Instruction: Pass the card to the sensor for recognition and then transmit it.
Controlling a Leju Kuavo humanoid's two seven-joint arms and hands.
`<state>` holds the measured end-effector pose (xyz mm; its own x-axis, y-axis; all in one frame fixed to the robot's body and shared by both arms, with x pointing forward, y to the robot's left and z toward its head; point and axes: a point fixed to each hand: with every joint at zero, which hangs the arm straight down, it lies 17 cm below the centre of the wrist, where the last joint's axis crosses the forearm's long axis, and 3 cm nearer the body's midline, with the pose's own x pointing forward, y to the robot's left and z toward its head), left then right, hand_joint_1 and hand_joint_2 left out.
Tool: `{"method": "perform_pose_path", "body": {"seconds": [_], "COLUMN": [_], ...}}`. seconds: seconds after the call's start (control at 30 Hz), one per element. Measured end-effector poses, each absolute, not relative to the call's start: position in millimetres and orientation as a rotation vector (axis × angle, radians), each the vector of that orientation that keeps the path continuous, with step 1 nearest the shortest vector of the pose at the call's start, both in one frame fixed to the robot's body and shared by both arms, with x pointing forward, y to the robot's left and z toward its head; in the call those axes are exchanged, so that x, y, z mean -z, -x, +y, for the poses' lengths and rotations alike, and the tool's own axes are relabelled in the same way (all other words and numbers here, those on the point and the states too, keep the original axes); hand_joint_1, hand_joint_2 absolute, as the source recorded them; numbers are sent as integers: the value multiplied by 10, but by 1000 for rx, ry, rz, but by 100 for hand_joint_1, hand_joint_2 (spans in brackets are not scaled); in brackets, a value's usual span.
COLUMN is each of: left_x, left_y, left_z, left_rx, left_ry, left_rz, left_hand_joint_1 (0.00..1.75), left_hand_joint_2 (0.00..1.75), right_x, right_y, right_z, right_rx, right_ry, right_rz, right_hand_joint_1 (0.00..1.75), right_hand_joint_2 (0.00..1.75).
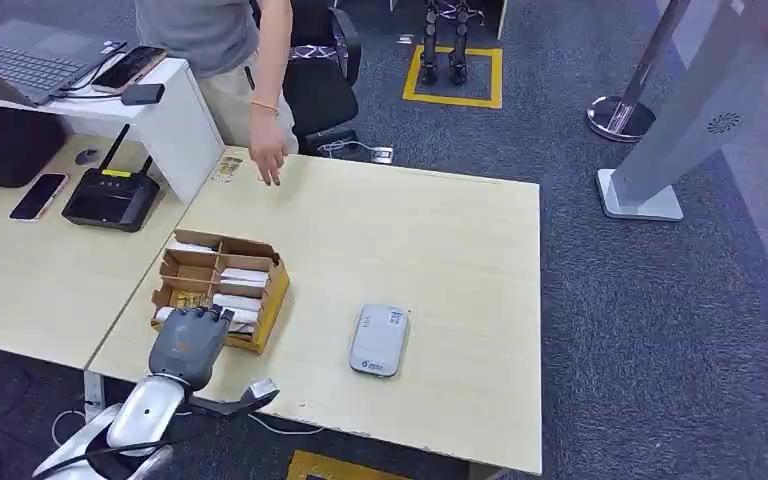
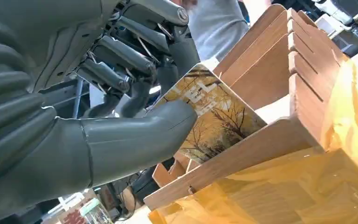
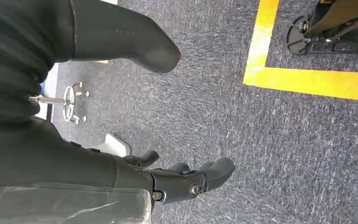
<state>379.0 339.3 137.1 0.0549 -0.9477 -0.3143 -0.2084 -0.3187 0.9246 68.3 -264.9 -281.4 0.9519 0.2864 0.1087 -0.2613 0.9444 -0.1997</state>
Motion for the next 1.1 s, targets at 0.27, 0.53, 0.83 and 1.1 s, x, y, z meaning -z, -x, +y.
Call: {"method": "perform_pose_path", "body": {"seconds": [0.27, 0.53, 0.83, 1.1], "left_x": [-1395, -1586, -2209, -2965], "left_y": [-3784, -3823, -4027, -4203], "left_z": [3432, 3240, 3089, 3008], "left_rx": [1281, 1282, 1251, 1198], "left_ry": [-1643, -1672, -1795, -1966], "left_rz": [-1165, -1259, -1394, -1501], "left_hand_joint_1": [175, 175, 175, 175], "left_hand_joint_2": [175, 175, 175, 175], "right_x": [2814, 2811, 2804, 2801], "right_y": [-672, -681, -719, -745], "right_z": [-2619, -2575, -2534, -2530], "right_rx": [-274, -274, -273, -289], "right_ry": [180, 173, 166, 167], "right_rz": [-131, -136, -157, -169], "right_hand_joint_1": [0, 0, 0, 0], "right_hand_joint_2": [175, 175, 175, 175]}}
